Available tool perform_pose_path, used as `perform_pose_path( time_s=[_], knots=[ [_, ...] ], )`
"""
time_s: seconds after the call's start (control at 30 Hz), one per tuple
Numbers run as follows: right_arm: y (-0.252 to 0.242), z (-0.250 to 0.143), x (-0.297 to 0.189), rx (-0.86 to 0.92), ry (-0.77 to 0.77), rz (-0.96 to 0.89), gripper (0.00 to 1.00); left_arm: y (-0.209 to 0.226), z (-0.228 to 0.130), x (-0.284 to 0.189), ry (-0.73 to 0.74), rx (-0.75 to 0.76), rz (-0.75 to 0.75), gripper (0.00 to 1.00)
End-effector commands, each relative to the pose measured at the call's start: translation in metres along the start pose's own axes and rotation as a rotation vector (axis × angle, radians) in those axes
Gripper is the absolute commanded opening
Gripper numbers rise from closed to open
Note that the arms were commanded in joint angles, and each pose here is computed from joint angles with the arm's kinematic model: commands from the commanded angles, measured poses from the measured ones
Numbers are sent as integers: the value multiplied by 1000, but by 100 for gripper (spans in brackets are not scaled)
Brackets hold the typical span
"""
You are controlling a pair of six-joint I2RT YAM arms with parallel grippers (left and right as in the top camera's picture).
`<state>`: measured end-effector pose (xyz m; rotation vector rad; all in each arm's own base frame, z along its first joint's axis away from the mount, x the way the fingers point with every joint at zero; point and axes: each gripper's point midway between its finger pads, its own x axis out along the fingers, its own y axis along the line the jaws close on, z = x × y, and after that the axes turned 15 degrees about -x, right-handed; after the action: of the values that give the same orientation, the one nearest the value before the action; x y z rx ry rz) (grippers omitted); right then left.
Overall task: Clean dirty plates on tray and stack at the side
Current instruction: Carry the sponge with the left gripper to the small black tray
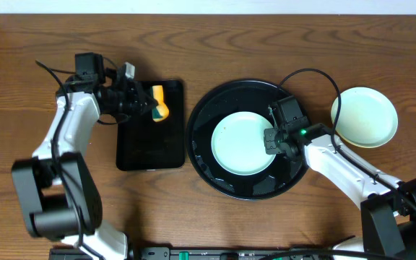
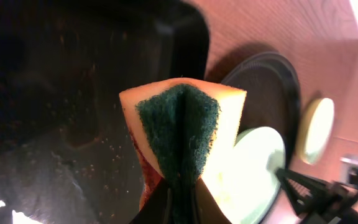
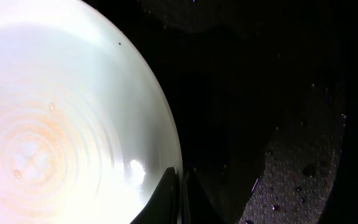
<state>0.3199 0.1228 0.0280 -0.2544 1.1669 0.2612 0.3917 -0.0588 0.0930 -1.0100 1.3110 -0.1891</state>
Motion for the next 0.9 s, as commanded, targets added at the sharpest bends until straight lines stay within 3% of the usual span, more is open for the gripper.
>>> perform_pose_path(
  time_s=[0.0, 0.27, 0.6, 0.87],
  knots=[
    [-2, 0, 0, 3, 1, -20, 1, -3, -6, 7, 106, -40, -137, 7],
    [-2, 0, 0, 3, 1, -20, 1, 36, -2, 33, 160, -150, -90, 8],
    [-2, 0, 0, 3, 0, -20, 1, 104, 7, 34, 71, -190, 249, 7],
    [-2, 0, 0, 3, 1, -20, 1, 105, 10, 31, 55, -188, 261, 7]
  ],
)
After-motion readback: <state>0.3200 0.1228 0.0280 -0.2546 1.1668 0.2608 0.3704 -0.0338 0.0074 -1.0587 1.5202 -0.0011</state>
